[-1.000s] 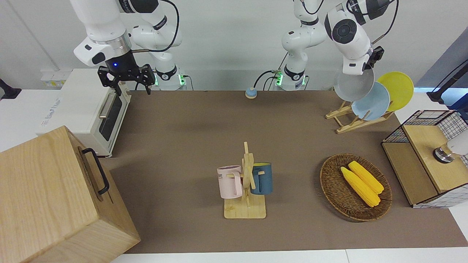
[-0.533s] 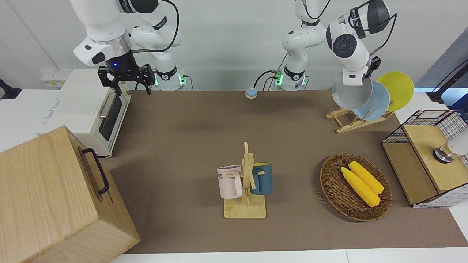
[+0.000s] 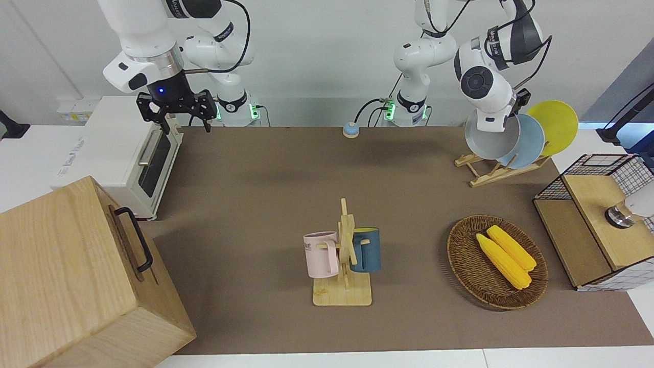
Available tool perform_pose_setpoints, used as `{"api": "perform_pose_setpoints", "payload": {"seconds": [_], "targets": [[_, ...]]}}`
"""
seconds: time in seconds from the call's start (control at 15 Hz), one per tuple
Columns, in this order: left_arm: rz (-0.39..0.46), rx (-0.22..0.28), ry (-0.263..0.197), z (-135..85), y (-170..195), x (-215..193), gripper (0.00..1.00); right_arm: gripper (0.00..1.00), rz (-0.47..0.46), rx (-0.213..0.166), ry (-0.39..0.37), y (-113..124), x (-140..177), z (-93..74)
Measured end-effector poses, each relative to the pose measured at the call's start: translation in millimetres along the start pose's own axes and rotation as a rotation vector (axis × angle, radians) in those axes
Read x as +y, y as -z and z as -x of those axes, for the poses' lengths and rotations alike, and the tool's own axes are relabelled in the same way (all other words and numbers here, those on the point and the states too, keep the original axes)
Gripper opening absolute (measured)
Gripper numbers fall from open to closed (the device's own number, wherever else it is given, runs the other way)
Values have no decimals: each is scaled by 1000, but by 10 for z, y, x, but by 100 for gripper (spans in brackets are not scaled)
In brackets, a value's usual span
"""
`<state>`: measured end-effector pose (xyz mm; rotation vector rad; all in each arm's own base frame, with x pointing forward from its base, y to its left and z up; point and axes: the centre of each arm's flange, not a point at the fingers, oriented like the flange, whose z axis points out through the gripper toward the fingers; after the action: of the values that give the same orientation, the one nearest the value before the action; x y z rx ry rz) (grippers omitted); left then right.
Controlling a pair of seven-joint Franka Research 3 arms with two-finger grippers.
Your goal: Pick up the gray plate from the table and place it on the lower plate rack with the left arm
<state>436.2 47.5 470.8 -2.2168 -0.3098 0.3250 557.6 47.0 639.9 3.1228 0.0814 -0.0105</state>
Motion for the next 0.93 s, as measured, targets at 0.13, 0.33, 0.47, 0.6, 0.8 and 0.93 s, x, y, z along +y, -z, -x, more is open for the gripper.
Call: {"api": "perform_pose_setpoints", "payload": {"seconds": [0.13, 0.33, 0.47, 0.6, 0.8, 0.93], "targets": [[1, 1, 18, -10, -14, 27, 8, 99, 0, 0, 0, 0, 0, 0], [-6, -4, 44, -53, -88, 132, 8, 99, 0, 0, 0, 0, 0, 0], [-24, -6, 44, -95, -140, 190, 8, 99, 0, 0, 0, 0, 0, 0], [-30, -9, 43, -122, -171, 244, 7, 99, 0, 0, 0, 0, 0, 0], [-42, -8, 44, -151, -196, 304, 6, 99, 0, 0, 0, 0, 0, 0], [-55, -4, 48, -169, -207, 341, 6, 99, 0, 0, 0, 0, 0, 0]]}}
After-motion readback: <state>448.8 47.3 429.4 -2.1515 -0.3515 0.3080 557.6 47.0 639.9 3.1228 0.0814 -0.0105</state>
